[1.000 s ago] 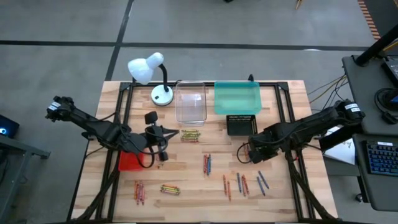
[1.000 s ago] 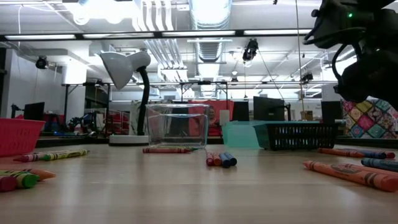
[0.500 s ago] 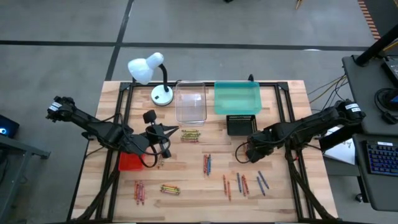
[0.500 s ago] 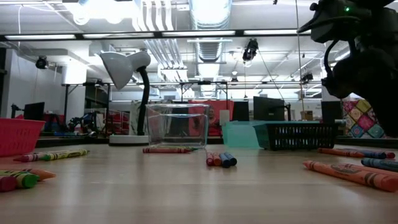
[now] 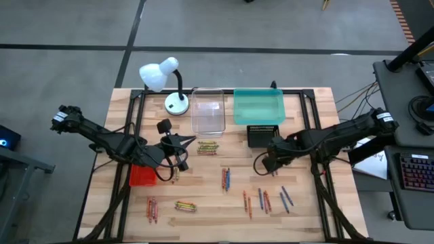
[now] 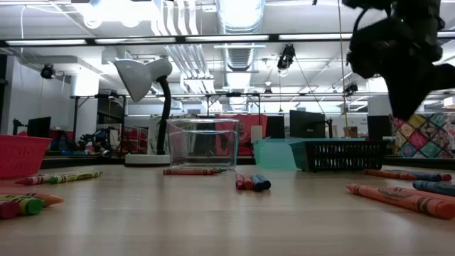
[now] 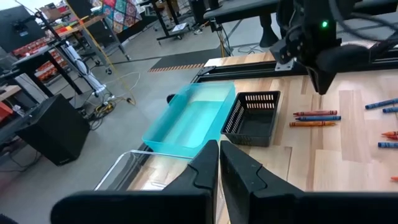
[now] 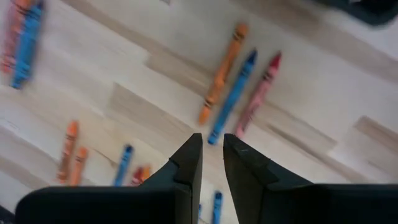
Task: Sort crayons
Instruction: Put the red crayon into the black bin
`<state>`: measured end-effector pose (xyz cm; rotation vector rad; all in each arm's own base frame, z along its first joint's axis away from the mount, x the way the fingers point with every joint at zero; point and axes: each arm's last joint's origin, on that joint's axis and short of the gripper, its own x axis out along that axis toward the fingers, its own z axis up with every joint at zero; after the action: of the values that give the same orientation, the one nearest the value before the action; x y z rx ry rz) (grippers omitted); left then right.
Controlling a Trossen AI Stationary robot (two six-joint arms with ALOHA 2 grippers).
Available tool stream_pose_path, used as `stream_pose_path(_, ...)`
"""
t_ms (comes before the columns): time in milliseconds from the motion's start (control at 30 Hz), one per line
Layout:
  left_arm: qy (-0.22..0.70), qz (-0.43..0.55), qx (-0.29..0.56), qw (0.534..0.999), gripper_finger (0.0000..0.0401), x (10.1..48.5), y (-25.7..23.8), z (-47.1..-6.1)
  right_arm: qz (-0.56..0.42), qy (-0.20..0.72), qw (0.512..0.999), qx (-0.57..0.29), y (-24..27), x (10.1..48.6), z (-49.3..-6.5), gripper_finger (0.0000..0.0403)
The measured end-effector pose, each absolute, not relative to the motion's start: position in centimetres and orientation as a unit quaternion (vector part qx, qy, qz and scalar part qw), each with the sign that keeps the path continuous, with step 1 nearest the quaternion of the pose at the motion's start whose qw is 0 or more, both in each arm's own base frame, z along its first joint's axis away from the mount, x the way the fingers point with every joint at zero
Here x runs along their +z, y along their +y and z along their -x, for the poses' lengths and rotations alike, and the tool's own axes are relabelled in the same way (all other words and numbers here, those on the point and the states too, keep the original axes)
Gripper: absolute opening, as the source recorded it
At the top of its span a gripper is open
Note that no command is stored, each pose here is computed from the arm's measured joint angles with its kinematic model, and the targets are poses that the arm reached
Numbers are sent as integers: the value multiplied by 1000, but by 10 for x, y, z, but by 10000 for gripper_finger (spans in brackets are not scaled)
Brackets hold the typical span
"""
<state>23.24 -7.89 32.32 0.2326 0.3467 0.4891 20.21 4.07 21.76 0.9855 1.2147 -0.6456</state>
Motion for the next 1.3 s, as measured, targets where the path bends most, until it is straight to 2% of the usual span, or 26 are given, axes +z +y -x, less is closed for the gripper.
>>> stream_pose_path(100,172,-121,239,948,0,323,-79,-232,-433,527,668,-298,43,221,-205,59)
stream_pose_path(367,171,-121,239,948,0,323,-79,-233,-416,573,629,-321,66,210,-221,59)
stream_pose_path(667,166,-117,239,949,0,324,-79,-233,-283,663,578,-382,79,203,-232,59)
stream_pose_path(900,165,-117,239,950,0,324,-79,-233,-257,674,575,-386,79,193,-236,59)
stream_pose_path(1133,158,-114,240,951,0,326,-79,-234,-247,677,605,-338,79,194,-235,59)
stream_pose_path(1300,150,-114,241,952,0,328,-79,-235,-254,681,603,-329,79,192,-237,59)
